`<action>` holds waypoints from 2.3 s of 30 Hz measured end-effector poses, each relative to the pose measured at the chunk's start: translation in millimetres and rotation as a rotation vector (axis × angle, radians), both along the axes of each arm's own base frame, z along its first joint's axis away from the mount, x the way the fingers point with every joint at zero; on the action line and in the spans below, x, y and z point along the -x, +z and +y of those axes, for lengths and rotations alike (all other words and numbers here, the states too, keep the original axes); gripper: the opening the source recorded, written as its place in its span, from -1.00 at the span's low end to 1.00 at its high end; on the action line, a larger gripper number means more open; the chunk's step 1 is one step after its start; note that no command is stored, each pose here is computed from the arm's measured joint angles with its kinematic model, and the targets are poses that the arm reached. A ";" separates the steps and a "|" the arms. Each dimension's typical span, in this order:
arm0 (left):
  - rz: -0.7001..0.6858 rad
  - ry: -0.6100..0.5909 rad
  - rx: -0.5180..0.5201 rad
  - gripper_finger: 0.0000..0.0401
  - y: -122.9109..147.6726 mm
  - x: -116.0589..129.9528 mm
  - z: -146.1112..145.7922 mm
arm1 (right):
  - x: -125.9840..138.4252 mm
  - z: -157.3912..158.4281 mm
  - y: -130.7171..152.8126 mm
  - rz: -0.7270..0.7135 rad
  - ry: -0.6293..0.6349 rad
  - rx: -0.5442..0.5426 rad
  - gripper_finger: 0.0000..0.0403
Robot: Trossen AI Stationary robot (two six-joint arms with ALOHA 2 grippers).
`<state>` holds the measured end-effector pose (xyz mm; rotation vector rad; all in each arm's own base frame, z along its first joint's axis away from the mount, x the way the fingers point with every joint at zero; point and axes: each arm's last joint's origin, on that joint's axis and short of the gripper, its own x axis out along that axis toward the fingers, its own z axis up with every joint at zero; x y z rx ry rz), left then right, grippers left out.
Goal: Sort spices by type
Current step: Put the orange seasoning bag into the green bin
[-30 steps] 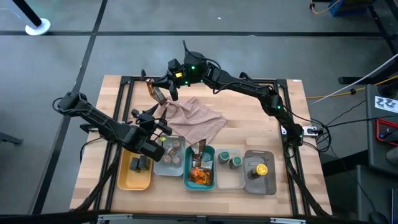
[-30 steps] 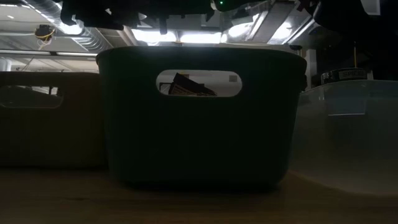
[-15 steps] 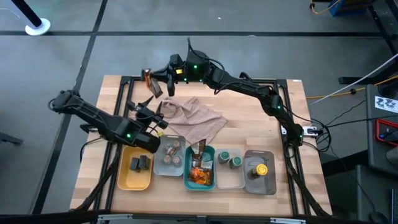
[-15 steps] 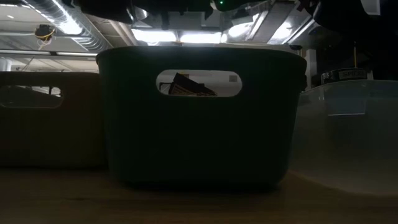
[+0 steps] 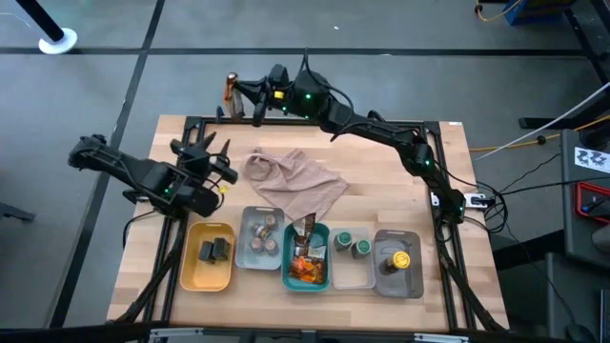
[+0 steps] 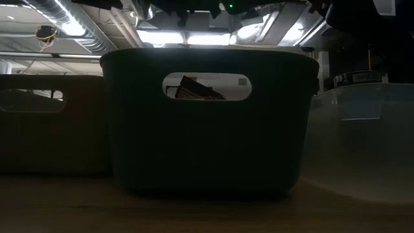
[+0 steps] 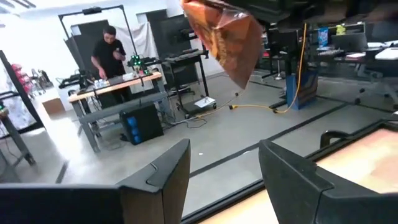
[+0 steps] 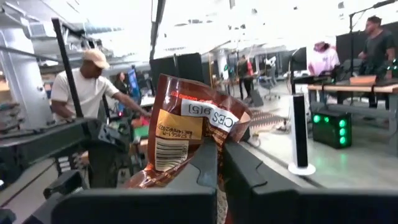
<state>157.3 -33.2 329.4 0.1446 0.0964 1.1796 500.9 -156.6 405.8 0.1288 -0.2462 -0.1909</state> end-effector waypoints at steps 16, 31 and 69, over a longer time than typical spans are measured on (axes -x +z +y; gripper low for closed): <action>0.021 0.097 -0.007 0.12 12.1 -5.2 14.6 | 1.1 -1.2 3.3 -0.060 -0.067 0.006 -0.95; -0.136 -0.008 0.089 -0.05 29.9 -17.3 4.2 | 1.3 -0.7 4.5 -0.067 -0.058 0.033 -0.93; -0.171 0.032 0.037 -0.27 64.2 -29.8 49.0 | -8.3 32.2 3.1 -0.046 -0.005 0.051 -0.93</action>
